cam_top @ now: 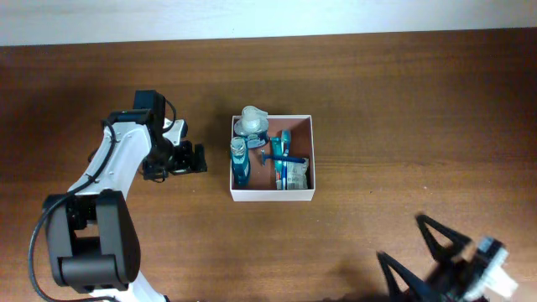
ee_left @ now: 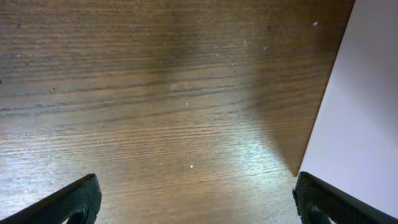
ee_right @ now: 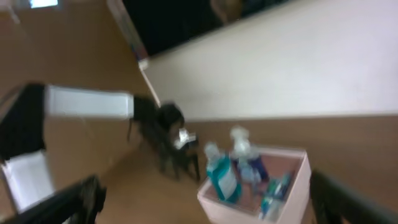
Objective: Pack container
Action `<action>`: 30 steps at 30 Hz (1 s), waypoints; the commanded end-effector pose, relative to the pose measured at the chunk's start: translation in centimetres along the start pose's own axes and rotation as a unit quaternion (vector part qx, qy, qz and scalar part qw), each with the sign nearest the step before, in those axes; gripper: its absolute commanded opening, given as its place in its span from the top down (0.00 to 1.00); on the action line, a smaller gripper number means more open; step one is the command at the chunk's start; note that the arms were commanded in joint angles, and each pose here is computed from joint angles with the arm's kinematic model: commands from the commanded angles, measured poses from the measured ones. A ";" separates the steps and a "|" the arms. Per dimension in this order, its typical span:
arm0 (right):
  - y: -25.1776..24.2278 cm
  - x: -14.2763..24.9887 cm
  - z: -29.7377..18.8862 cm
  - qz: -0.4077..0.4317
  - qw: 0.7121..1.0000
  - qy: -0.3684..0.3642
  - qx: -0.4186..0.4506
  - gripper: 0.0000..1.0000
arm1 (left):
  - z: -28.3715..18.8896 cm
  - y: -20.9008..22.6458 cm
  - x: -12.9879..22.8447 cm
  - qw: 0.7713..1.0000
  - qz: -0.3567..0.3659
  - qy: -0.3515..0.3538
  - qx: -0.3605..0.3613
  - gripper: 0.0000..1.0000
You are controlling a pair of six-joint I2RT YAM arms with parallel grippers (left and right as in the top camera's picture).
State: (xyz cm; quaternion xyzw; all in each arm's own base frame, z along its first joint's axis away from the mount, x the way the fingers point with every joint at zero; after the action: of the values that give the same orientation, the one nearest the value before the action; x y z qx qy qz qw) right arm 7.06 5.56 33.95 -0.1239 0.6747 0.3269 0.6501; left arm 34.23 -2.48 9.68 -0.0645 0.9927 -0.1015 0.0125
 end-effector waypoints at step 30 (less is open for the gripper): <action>-4.6 13.0 8.6 -0.077 0.996 0.046 0.021 0.02 | -0.1 0.1 0.0 1.000 -0.003 -0.001 0.000 0.01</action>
State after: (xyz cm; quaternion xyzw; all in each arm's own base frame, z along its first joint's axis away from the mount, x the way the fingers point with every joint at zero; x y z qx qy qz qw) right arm 14.83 10.60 21.34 -0.1523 0.7014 0.2846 0.6355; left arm 34.24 -2.48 9.68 -0.0645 0.9927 -0.1013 0.0127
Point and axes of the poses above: each gripper's point midway between its finger pads, its own z axis out along the fingers, its own y axis along the line the jaws close on, x = y × z, the point moved 5 cm from there along -z, back along the fingers, and after that the axes turned 6 degrees about -z, right-handed, at the moved point
